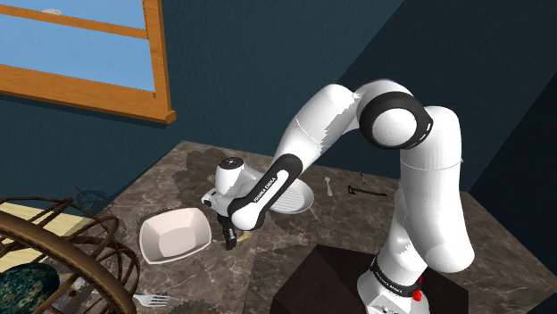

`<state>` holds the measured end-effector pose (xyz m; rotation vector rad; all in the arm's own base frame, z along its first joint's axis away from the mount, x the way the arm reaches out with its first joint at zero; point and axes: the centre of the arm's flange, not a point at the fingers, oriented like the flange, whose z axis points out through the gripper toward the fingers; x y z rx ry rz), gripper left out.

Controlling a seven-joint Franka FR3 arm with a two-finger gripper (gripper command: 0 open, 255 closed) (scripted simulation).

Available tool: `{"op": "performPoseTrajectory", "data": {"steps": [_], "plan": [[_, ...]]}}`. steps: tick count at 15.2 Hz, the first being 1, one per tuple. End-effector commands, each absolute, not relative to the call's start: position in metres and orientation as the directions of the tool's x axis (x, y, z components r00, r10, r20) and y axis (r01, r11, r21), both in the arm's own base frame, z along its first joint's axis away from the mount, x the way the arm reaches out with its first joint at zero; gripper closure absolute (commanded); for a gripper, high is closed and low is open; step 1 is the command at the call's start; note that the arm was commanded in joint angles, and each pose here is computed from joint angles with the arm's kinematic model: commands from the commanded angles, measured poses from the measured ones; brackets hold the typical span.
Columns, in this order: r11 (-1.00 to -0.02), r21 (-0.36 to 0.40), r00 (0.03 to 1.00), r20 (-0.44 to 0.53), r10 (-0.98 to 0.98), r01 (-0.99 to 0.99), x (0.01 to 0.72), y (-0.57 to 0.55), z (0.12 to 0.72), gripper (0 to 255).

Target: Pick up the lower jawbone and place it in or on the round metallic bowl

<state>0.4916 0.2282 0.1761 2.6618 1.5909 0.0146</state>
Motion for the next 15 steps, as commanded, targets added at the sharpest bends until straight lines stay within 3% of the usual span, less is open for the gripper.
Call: {"op": "performPoseTrajectory", "data": {"steps": [1,9,15], "plan": [[-0.474,0.040,0.475,-0.014,0.880,0.879,0.492,0.227,0.175,255],[-0.474,0.040,0.475,-0.014,0.880,0.879,0.492,0.227,0.175,255],[-0.474,0.040,0.475,-0.014,0.880,0.879,0.492,0.227,0.207,255]]}}
